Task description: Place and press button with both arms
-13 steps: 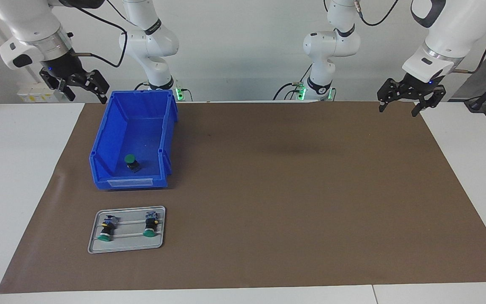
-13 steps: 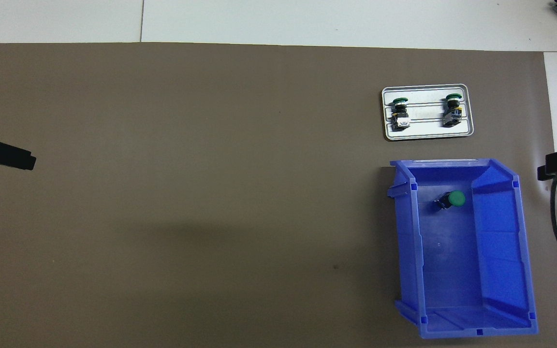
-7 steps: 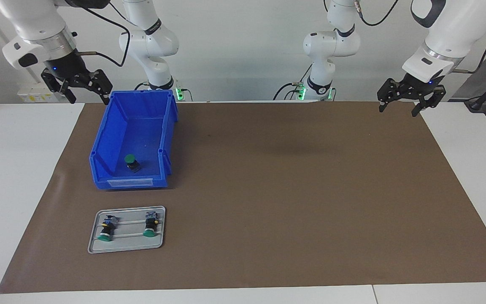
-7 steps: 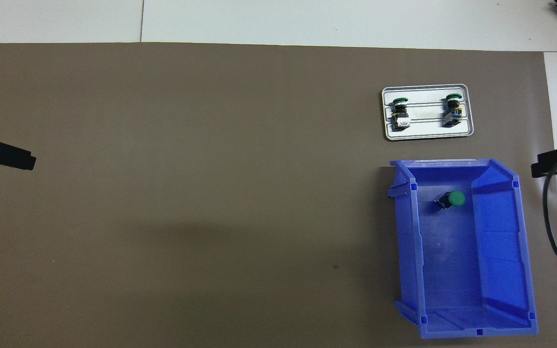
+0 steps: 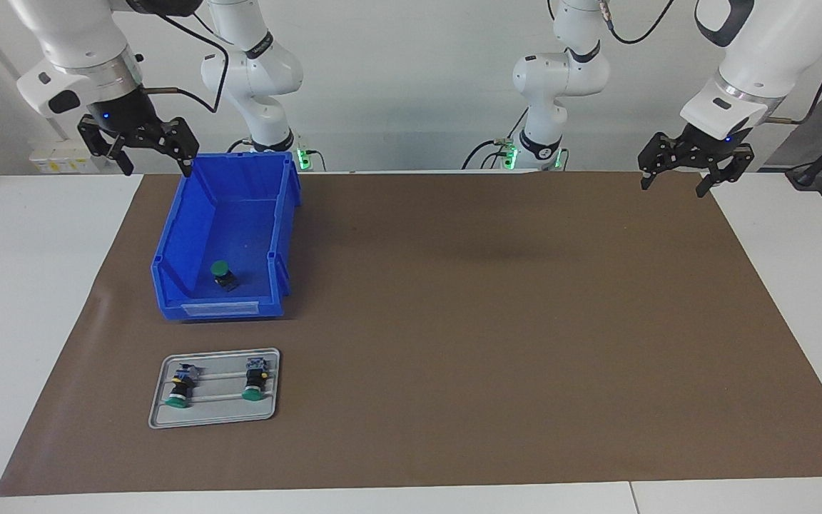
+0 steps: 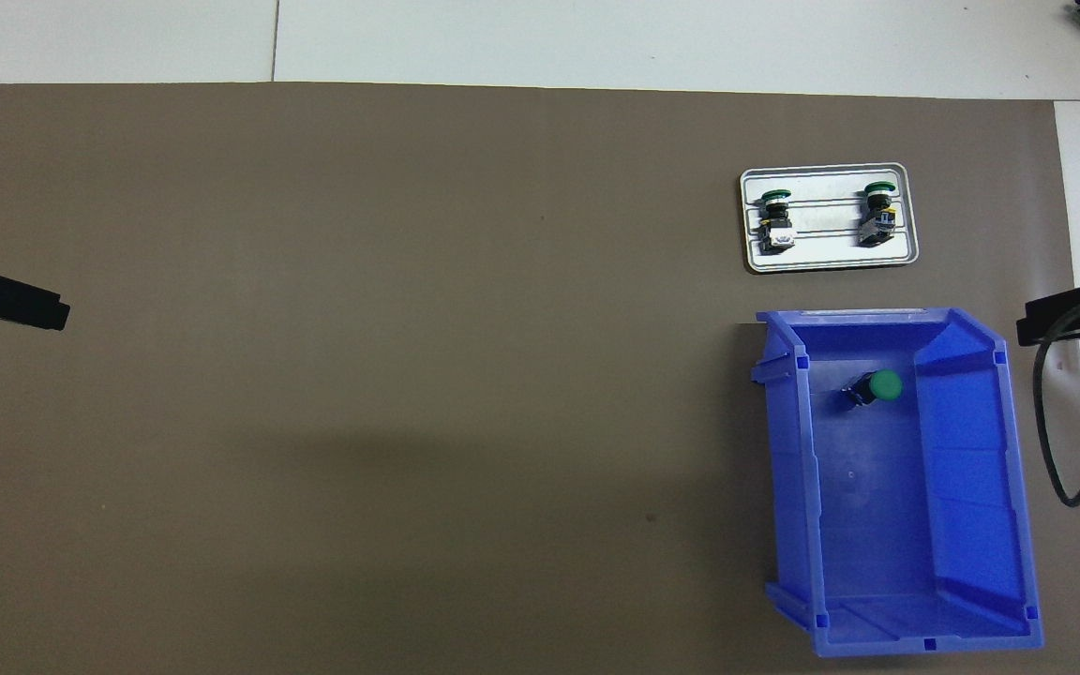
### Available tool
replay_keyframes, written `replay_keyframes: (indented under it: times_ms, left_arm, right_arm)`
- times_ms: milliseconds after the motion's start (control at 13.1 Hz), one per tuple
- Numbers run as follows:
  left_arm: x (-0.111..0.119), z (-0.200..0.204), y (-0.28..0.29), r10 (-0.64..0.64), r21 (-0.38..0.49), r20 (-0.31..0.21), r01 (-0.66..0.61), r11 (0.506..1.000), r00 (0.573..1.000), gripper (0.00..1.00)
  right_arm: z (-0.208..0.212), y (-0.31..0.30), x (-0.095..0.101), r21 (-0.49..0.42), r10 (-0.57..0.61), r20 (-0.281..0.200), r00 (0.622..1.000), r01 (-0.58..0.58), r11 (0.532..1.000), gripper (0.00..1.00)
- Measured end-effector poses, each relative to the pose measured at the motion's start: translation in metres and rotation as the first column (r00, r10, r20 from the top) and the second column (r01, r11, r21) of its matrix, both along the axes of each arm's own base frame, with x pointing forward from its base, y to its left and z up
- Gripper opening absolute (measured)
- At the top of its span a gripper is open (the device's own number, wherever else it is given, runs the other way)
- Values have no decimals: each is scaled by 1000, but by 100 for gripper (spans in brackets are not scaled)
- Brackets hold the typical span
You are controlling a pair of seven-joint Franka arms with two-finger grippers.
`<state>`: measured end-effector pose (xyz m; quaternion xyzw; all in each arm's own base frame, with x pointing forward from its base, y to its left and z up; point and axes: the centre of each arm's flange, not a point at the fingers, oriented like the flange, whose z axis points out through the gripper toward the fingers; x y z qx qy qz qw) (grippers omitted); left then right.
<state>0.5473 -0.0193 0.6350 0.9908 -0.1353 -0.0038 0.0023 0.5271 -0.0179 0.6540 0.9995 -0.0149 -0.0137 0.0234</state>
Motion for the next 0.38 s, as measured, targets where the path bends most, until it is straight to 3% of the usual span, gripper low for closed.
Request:
replay_keyframes:
  times_ms: [381]
  left_arm:
    - [0,0,0,0,0,0,0,1000,1000,100]
  right_arm:
    - [0,-2,0,0,-4,0,1000,4,1000,100]
